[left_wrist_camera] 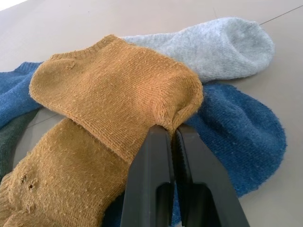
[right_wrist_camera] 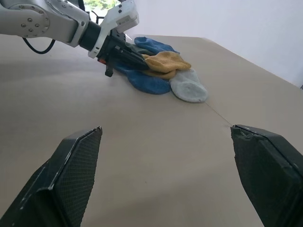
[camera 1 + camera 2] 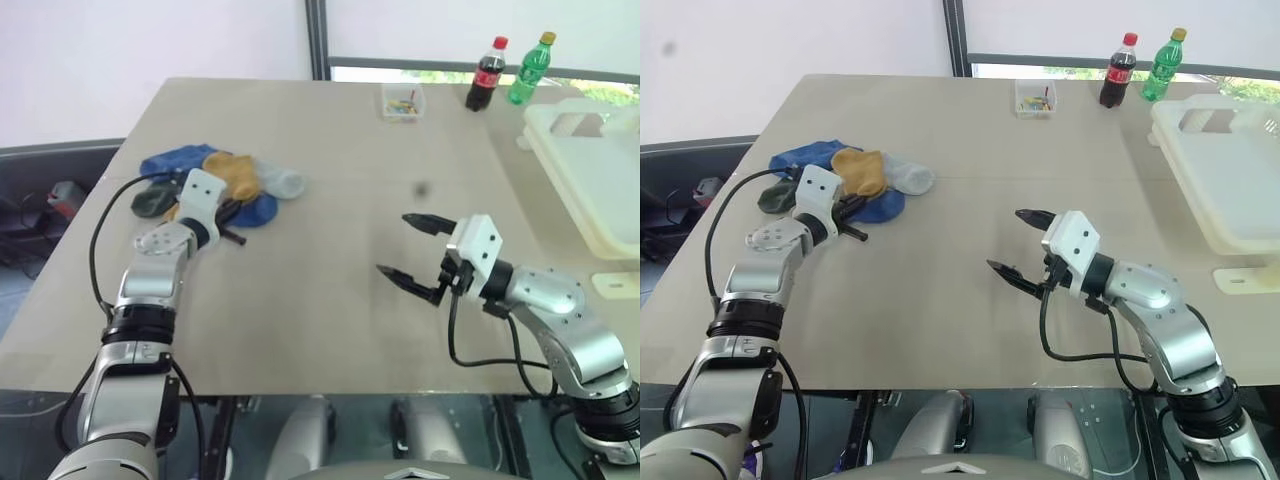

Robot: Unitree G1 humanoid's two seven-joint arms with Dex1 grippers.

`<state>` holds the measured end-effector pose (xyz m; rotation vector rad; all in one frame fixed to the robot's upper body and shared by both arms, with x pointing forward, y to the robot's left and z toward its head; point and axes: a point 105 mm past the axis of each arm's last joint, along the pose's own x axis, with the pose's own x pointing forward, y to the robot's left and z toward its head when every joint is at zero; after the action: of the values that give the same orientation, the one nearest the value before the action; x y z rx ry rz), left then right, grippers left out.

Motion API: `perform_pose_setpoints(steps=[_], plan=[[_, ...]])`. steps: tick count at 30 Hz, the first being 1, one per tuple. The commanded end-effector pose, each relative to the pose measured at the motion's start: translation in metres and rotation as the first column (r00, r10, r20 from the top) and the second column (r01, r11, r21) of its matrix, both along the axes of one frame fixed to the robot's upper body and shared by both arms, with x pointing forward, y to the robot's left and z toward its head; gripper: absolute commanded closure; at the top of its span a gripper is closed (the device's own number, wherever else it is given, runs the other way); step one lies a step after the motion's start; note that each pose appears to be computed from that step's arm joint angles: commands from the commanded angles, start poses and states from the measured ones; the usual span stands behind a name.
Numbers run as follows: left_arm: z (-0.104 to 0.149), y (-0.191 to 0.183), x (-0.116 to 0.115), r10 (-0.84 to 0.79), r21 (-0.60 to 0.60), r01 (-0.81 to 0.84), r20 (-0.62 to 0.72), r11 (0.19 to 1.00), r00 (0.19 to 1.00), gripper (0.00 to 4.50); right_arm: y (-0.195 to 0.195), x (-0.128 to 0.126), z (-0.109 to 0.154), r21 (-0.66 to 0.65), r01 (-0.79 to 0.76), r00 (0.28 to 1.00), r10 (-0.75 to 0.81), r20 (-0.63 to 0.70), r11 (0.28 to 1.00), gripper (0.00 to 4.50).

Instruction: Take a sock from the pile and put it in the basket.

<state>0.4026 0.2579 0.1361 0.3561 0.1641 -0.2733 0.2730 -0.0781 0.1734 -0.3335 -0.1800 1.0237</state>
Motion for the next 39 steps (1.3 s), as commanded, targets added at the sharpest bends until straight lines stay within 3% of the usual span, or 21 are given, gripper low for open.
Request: perform_pose_setpoints(steps=[1, 8, 11, 18, 28, 33, 34, 36, 39], plan=[[0.015, -0.006, -0.008, -0.050, -0.031, 0.051, 0.038, 0.998, 0.998, 4.45, -0.001, -0.004, 0.013, 0.019, 0.003, 0.998, -0.004, 0.056, 1.000, 0.00], [0.009, -0.040, -0.037, -0.214, -0.160, 0.200, -0.076, 0.967, 0.974, 4.45, -0.003, -0.003, 0.012, 0.019, 0.015, 0.999, -0.016, 0.051, 1.000, 0.00], [0.001, -0.073, -0.054, -0.316, -0.226, 0.277, -0.155, 0.934, 0.936, 4.45, -0.006, -0.002, 0.011, 0.018, 0.035, 0.998, -0.036, 0.049, 0.999, 0.00], [-0.015, -0.151, -0.085, -0.565, -0.480, 0.365, -0.384, 0.797, 0.730, 4.45, -0.025, -0.004, 0.011, 0.010, 0.125, 0.991, -0.125, 0.046, 0.992, 0.00], [-0.002, -0.262, -0.105, -0.803, -0.679, 0.444, -0.406, 0.585, 0.437, 4.45, -0.059, -0.023, 0.006, -0.026, 0.284, 0.959, -0.283, 0.026, 0.959, 0.00], [-0.004, -0.283, -0.111, -0.828, -0.687, 0.466, -0.421, 0.558, 0.370, 4.45, -0.081, -0.034, -0.005, -0.075, 0.355, 0.934, -0.356, -0.012, 0.932, 0.00], [-0.004, -0.282, -0.111, -0.829, -0.681, 0.475, -0.419, 0.557, 0.371, 3.96, -0.086, -0.037, -0.009, -0.089, 0.366, 0.929, -0.369, -0.024, 0.926, 0.00], [-0.003, -0.278, -0.110, -0.826, -0.668, 0.488, -0.417, 0.562, 0.380, 3.61, -0.100, -0.046, -0.018, -0.123, 0.390, 0.915, -0.399, -0.057, 0.912, 0.00], [-0.004, -0.265, -0.105, -0.801, -0.605, 0.527, -0.421, 0.597, 0.424, 2.18, -0.111, -0.055, -0.026, -0.154, 0.406, 0.904, -0.421, -0.079, 0.901, 0.00]])
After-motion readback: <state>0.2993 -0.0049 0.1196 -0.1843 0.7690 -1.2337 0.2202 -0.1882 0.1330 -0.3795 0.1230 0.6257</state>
